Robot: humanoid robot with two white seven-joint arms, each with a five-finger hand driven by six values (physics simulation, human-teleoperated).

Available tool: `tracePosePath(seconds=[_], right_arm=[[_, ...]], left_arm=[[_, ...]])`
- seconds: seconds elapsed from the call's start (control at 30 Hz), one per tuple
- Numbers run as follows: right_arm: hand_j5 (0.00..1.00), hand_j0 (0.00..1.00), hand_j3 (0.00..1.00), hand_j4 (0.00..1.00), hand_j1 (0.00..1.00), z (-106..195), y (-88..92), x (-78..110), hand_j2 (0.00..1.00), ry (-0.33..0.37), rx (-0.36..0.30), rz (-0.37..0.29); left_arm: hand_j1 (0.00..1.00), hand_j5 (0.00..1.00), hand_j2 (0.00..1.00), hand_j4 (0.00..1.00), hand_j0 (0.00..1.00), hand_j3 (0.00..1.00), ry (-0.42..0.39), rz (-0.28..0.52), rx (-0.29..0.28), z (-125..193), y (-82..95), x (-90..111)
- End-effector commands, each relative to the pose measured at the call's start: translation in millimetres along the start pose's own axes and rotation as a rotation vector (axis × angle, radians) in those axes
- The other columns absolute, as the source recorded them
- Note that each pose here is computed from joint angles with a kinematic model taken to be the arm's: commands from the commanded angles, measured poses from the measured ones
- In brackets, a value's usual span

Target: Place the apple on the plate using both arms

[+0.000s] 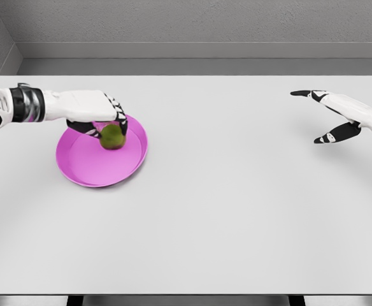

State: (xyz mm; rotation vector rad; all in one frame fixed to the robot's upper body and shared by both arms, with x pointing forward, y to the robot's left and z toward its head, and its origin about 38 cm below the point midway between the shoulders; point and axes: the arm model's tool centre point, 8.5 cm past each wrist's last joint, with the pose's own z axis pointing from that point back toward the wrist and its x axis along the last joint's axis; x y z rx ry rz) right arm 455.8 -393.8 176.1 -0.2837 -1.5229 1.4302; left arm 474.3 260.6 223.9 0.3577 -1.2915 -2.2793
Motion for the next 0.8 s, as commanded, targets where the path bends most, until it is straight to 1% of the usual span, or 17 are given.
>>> tracePosePath(seconds=[0.0,0.03,0.13,0.2,0.23,0.27,0.3,0.33,0.4,0.43,0.47,0.5,0.67,0.77], right_arm=[[1.00,1.00,1.00,1.00,1.00,0.4,-0.8,0.0,1.00,-0.001,-0.005,-0.006],[1.00,1.00,1.00,1.00,1.00,0.4,-0.8,0.0,1.00,-0.001,-0.005,-0.006],[1.00,1.00,1.00,1.00,1.00,0.5,-0.1,-0.2,1.00,-0.001,-0.004,-0.007],[1.00,1.00,1.00,1.00,1.00,-0.1,-3.0,0.7,1.00,-0.003,-0.008,-0.003],[1.00,1.00,1.00,1.00,1.00,-0.1,-3.0,0.7,1.00,-0.003,-0.008,-0.003],[1.00,1.00,1.00,1.00,1.00,0.0,-2.3,0.5,1.00,-0.002,-0.007,-0.004],[1.00,1.00,1.00,1.00,1.00,0.6,-2.6,0.2,1.00,-0.001,-0.007,-0.003],[1.00,1.00,1.00,1.00,1.00,0.6,-2.7,0.3,1.00,-0.002,-0.008,-0.004],[1.00,1.00,1.00,1.00,1.00,0.9,-3.8,0.2,1.00,-0.001,-0.009,-0.002],[1.00,1.00,1.00,1.00,1.00,1.1,-3.1,0.0,1.00,0.000,-0.008,-0.003],[1.00,1.00,1.00,1.00,1.00,1.8,-2.7,-0.5,1.00,0.001,-0.006,-0.003],[1.00,1.00,1.00,1.00,1.00,6.8,-6.3,-2.8,1.00,0.012,-0.006,0.005],[1.00,1.00,1.00,1.00,1.00,7.2,-6.3,-2.4,1.00,0.012,-0.005,0.007],[1.00,1.00,1.00,1.00,1.00,7.6,-6.9,-2.3,1.00,0.012,-0.005,0.009]], left_arm=[[0.99,0.99,0.99,0.99,0.99,0.99,-0.002,0.018,0.012,0.8,0.8,-0.9],[1.00,1.00,1.00,1.00,1.00,1.00,-0.010,0.027,0.023,1.3,2.1,0.0],[1.00,1.00,1.00,1.00,1.00,1.00,-0.016,0.029,0.030,1.3,4.2,1.3],[1.00,1.00,1.00,1.00,1.00,1.00,-0.055,0.057,0.088,3.3,17.9,7.0],[1.00,1.00,1.00,1.00,1.00,1.00,-0.086,0.069,0.157,8.8,36.1,12.1],[1.00,1.00,1.00,1.00,1.00,1.00,-0.128,0.059,0.195,9.5,49.0,23.6],[1.00,1.00,1.00,1.00,1.00,1.00,-0.187,0.047,0.232,7.4,63.6,39.2],[1.00,1.00,1.00,1.00,1.00,1.00,-0.253,0.010,0.260,5.0,77.7,61.0],[1.00,1.00,1.00,1.00,1.00,1.00,-0.338,-0.018,0.282,-11.4,89.6,87.7],[1.00,1.00,1.00,1.00,1.00,1.00,-0.391,-0.022,0.305,-26.7,98.1,103.0],[1.00,1.00,1.00,1.00,1.00,1.00,-0.418,-0.023,0.315,-34.4,102.5,111.1],[1.00,1.00,1.00,1.00,1.00,1.00,-0.430,-0.024,0.319,-37.8,104.2,114.8],[1.00,1.00,1.00,1.00,1.00,1.00,-0.437,-0.019,0.297,-43.2,98.2,116.9],[1.00,1.00,1.00,1.00,1.00,1.00,-0.437,-0.019,0.297,-43.2,98.2,116.9]])
